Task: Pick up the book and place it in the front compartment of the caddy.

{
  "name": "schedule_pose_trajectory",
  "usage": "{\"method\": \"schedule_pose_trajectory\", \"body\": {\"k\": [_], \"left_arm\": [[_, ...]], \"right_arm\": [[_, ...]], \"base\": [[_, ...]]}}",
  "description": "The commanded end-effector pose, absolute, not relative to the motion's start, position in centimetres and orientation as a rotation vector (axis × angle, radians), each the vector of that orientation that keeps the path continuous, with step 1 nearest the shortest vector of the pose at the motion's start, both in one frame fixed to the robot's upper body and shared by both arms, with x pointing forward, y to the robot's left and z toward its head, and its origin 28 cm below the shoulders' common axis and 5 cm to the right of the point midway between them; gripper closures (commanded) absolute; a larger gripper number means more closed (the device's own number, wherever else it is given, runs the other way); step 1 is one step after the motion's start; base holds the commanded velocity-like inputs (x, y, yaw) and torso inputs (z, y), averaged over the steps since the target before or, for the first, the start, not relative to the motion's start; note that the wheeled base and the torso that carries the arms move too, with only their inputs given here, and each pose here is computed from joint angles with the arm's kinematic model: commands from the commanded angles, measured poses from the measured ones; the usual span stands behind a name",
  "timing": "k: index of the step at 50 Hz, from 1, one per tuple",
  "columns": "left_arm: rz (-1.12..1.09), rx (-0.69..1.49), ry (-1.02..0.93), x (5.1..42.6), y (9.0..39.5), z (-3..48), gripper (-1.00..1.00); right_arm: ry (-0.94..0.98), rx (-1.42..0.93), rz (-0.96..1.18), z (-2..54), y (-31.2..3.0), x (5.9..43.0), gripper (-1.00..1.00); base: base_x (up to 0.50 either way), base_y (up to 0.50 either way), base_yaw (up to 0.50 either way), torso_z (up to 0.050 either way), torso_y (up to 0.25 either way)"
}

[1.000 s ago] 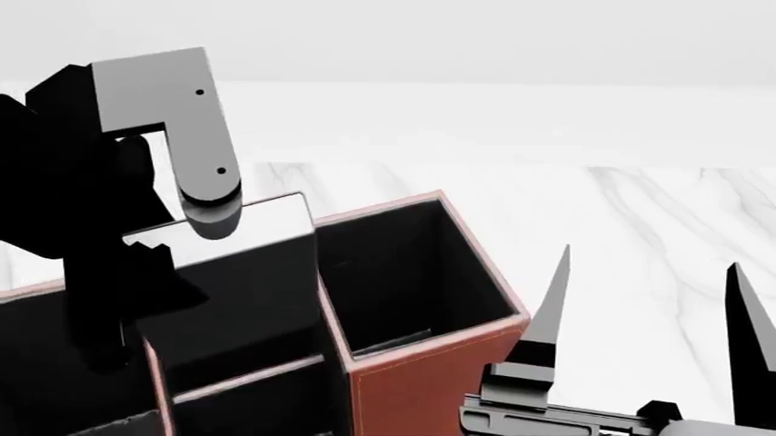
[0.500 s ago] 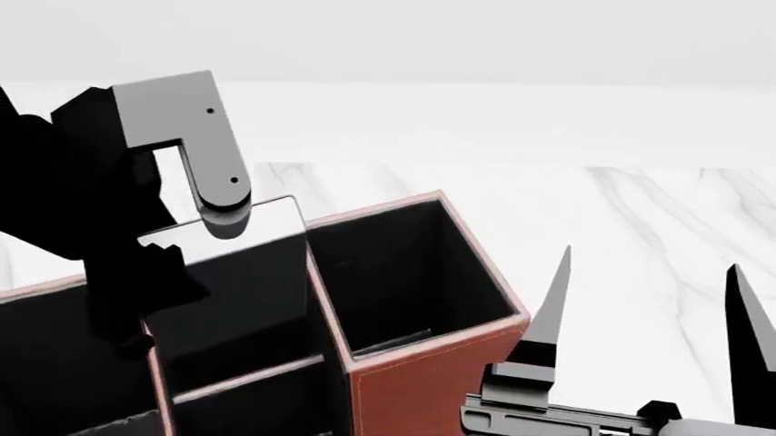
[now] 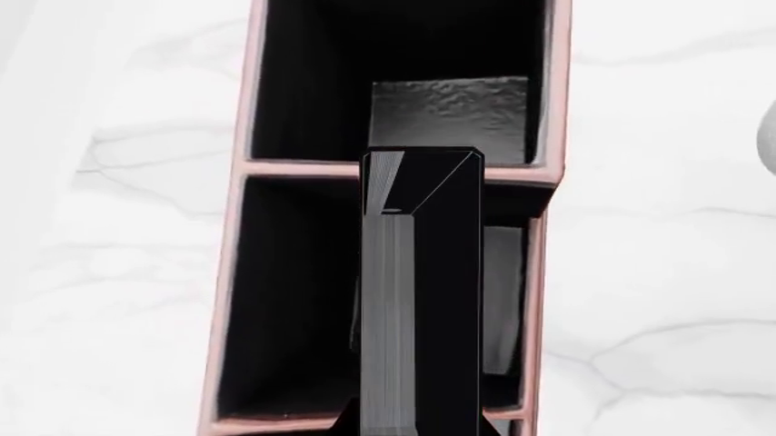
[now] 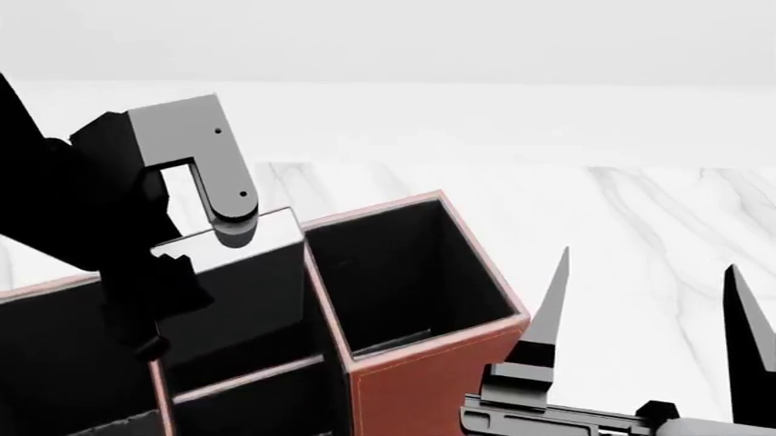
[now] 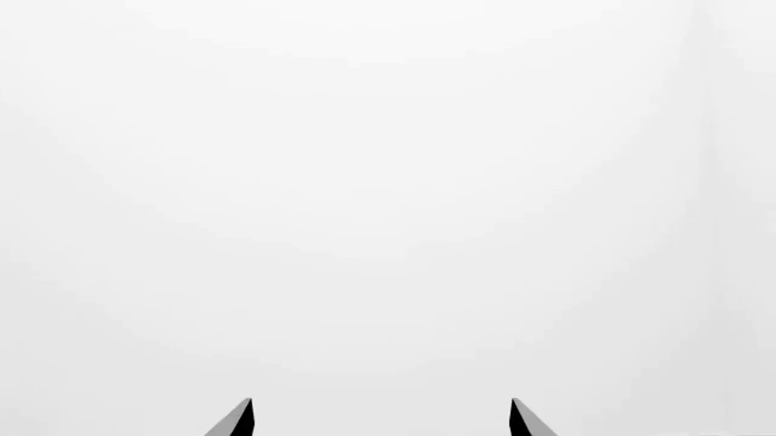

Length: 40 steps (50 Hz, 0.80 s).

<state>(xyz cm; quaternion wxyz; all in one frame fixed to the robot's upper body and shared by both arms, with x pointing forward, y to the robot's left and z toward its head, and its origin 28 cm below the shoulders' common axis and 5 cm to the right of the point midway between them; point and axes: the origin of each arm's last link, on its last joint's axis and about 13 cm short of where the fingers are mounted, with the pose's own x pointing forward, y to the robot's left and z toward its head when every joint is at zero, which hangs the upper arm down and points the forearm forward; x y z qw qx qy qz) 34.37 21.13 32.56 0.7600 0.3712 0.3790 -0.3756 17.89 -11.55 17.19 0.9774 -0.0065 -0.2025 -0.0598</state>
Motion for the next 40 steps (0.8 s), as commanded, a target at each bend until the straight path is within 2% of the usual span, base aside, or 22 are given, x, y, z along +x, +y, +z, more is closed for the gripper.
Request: {"method": "schedule_pose_trajectory", "body": {"k": [1,40], "left_arm": [[-0.794,0.809,0.795,35.0,21.4,32.0,1.00],[-0.813,0.863,0.770,37.1,22.0,27.2,1.00]], "right_arm": [[-0.403,-0.014,-0.119,17.1,-11.5,18.0,-1.00],[-0.393,-0.024,-0.118,16.8,-11.5,18.1,-1.00]], "base": [[0.00,0.00,0.00,0.000,0.000],[0.00,0.00,0.00,0.000,0.001]]}}
